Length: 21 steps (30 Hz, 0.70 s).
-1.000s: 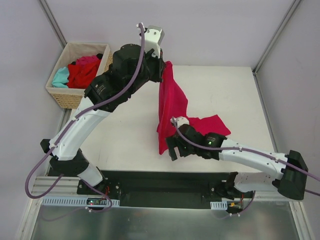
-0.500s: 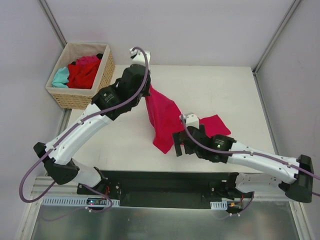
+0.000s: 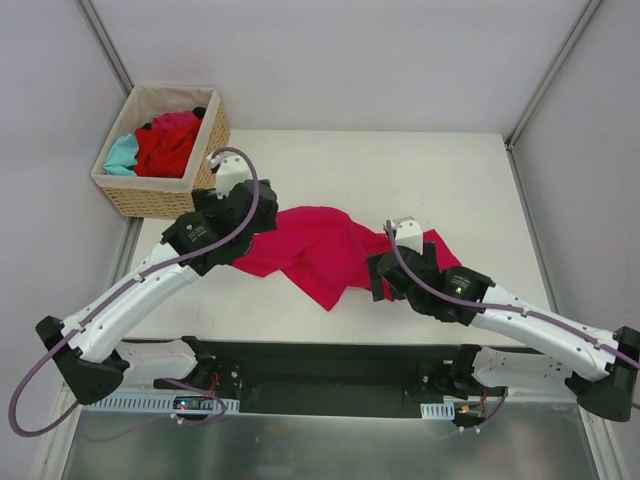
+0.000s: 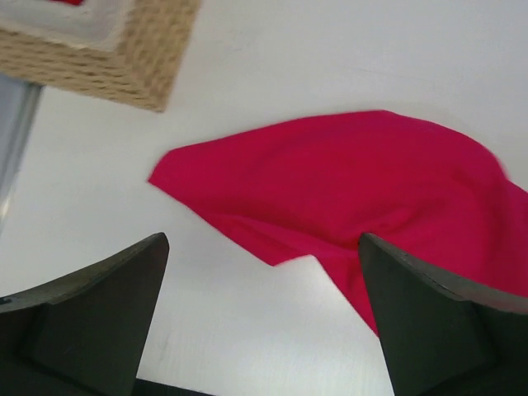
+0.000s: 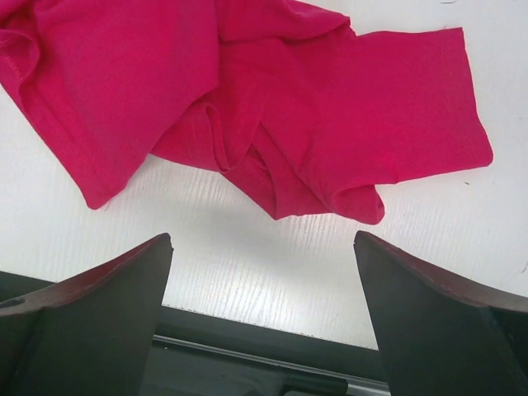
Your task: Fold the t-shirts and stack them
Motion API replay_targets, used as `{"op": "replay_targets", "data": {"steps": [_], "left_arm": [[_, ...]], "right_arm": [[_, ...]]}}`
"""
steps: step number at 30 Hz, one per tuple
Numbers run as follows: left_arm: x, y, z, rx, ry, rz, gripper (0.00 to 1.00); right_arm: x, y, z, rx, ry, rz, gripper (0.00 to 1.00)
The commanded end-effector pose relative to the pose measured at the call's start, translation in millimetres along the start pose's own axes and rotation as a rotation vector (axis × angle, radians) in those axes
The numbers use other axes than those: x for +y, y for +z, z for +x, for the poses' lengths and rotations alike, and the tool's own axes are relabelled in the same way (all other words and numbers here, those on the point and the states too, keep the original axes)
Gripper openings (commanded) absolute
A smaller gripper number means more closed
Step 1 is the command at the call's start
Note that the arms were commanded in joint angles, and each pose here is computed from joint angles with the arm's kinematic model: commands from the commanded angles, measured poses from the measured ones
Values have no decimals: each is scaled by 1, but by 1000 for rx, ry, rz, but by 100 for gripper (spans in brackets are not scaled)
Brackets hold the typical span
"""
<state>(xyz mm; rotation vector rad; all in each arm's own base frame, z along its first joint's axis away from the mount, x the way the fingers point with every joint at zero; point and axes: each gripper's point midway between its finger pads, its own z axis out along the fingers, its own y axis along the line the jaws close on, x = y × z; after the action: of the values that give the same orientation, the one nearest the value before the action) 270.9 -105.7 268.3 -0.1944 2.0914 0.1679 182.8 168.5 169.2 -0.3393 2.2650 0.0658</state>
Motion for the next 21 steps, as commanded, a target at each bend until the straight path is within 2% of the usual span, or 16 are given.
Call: {"op": "replay_targets", "data": {"steps": [1,5,8,12,15,21], "left_arm": [[-81,-46,-14,9,65,288,99],[-144,-59,50,166,172,433,99],[-169,-61,103,225,271,461,99],[-159,-41,173,327,365,384,98],[-152,-33,208,391,388,359,95],[-154,-28,235,407,438,392,96]], "right_arm": [[-8,3,3,2,-24,29,97],[-16,8,7,6,-4,58,97],[-33,15,14,33,56,90,97],[-42,21,14,46,113,80,97],[-49,22,13,44,118,93,97],[-45,26,14,63,129,67,97]]}}
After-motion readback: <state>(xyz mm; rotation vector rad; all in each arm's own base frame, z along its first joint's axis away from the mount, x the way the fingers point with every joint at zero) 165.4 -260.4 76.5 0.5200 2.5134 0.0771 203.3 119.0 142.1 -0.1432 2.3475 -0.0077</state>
